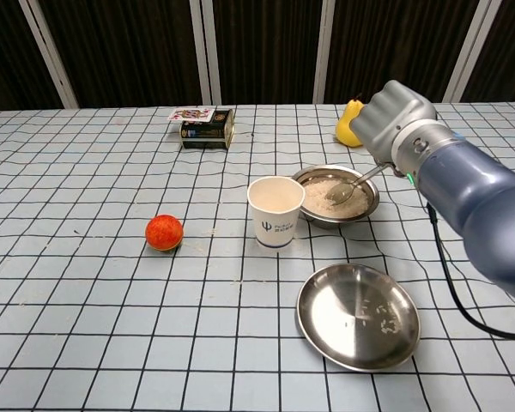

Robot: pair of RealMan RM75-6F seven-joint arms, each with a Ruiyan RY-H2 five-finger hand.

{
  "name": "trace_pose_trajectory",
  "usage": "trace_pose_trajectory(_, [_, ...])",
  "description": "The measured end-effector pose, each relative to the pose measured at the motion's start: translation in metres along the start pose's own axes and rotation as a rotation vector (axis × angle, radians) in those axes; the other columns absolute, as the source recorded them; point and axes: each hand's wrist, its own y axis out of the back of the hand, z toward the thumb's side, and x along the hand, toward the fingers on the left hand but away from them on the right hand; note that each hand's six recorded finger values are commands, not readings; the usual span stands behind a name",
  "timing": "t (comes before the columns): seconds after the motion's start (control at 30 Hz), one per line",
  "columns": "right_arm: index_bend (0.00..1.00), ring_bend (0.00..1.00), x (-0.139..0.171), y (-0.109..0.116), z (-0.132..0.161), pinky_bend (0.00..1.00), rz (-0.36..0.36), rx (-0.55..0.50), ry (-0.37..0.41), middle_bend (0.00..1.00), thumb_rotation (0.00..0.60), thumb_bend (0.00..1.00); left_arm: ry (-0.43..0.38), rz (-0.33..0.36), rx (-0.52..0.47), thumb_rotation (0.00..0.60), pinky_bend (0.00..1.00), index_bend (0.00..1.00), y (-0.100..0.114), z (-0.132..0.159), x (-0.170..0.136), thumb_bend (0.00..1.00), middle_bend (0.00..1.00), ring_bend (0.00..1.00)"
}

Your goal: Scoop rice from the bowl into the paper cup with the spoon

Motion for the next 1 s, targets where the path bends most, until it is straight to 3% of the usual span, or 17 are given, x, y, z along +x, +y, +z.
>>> trace_pose_trajectory(0.4, [0.62,1.0,0.004,0.002,0.02,1.0,0.026,-0.057,0.038,0.97,0.6,0.67,-0.002,-0.005,-0.016,0.6,0.0,0.0,0.001,-0.001,0.0,0.0,0.0,0.0])
trace_pose_trajectory(1.0, [0.65,1.0,0.006,-0.007,0.017,1.0,0.153,-0.253,0.036,0.97,0.6,0.67,0.004,-0.022,-0.016,0.6,0.0,0.0,-0.001,-0.001,0.0,0.0,0.0,0.0])
